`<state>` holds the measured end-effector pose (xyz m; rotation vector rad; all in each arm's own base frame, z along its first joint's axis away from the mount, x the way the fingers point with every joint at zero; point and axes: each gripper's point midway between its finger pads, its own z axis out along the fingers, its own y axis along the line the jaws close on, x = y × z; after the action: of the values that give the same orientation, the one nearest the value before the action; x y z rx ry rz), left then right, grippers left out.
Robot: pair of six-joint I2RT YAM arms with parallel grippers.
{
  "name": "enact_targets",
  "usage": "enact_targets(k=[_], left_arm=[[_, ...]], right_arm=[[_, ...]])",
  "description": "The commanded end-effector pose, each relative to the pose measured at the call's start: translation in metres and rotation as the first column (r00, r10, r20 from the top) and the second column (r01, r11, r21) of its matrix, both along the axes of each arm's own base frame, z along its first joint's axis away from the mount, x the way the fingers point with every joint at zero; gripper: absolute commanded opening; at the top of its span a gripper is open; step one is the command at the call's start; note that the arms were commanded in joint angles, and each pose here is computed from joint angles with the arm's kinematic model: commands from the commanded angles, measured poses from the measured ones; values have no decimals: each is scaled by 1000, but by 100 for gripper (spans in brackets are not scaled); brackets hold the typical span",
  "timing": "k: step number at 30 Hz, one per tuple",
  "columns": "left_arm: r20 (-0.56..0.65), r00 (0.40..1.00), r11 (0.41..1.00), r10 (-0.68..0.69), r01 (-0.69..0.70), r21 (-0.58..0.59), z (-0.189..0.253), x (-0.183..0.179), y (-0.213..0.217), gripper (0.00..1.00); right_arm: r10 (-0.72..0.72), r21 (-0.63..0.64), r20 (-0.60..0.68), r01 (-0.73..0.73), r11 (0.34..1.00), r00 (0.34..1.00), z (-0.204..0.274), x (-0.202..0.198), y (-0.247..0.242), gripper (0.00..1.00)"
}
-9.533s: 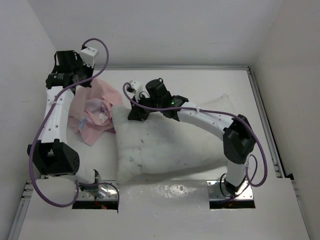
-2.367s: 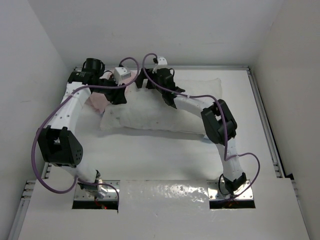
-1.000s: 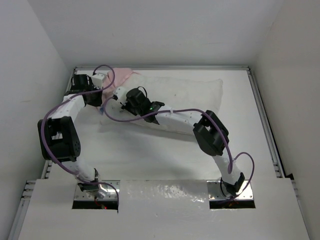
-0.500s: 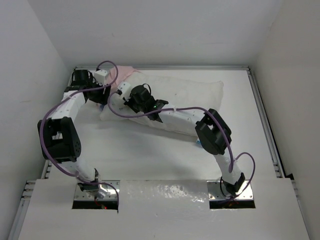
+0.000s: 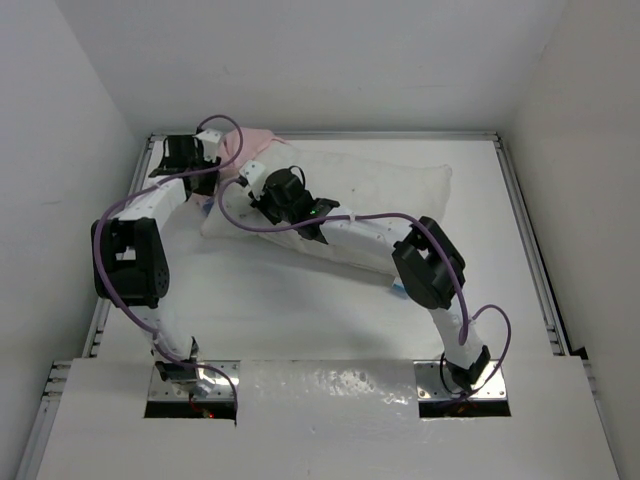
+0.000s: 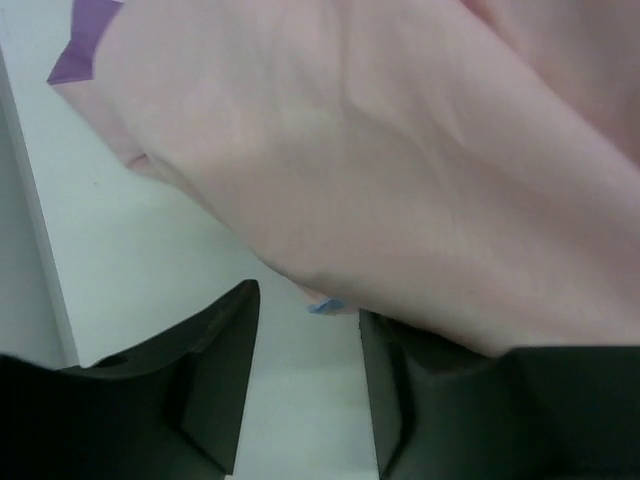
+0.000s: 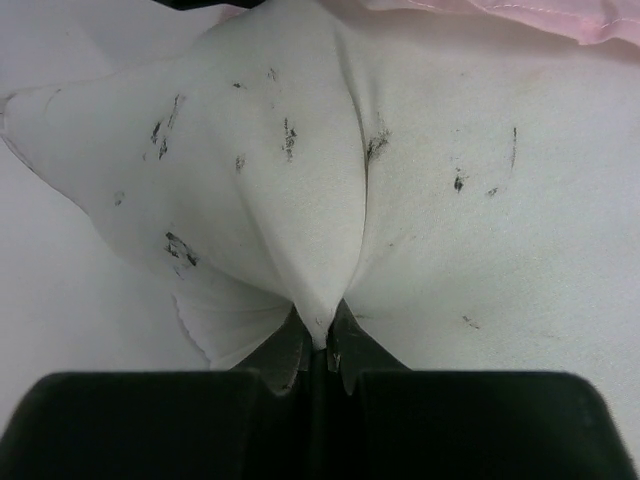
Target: Put the pillow into the pillowcase
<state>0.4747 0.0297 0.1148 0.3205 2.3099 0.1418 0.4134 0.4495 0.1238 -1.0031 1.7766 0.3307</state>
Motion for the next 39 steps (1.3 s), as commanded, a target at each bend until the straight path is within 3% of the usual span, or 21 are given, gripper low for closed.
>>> enact_targets(k=[1,5,8,14,17,25,26,28,29,31,35,39], left_arm=[[156,986,998,58,-59,-4,47,27,9,44],[149,980,981,-132,150,-120,46,29,-31,53],[112,936,918,-334,350,-188,41,12,-65,55],[25,810,799,-585,582,-153,39,-31,-79,54],[58,758,746,-650,651,-143,51,-36,-87,53],[148,884,875,-443,463,-146,55,10,-74,54],[168,895,890,-413,435,-132,57,19,-70,51],[148,931,930,-333,350,-115,48,28,-56,38],[152,936,937,-317,334,-104,48,32,-53,23],[148,948,951,-281,296,-90,48,33,-44,3],[132,944,943,-304,318,-100,69,23,-41,0],[78,874,875,-480,483,-25,100,-10,-51,0]], right_arm=[[29,65,-11,-28,998,1000,25,-10,7,0],[39,62,-24,-38,997,999,22,-13,7,0],[35,54,-25,-33,998,999,21,-12,5,0],[33,43,-9,-33,999,999,25,-9,5,0],[33,47,-19,-32,998,999,23,-10,6,0],[38,59,-36,-36,998,999,23,-13,7,0],[38,60,-35,-36,998,999,24,-13,7,0],[37,58,-34,-35,998,999,23,-12,7,0],[35,61,-32,-33,998,999,25,-12,8,0],[28,67,-30,-26,997,999,27,-10,8,0],[-85,198,-76,98,975,994,52,17,3,0],[-258,472,-158,303,828,953,105,75,-26,0]])
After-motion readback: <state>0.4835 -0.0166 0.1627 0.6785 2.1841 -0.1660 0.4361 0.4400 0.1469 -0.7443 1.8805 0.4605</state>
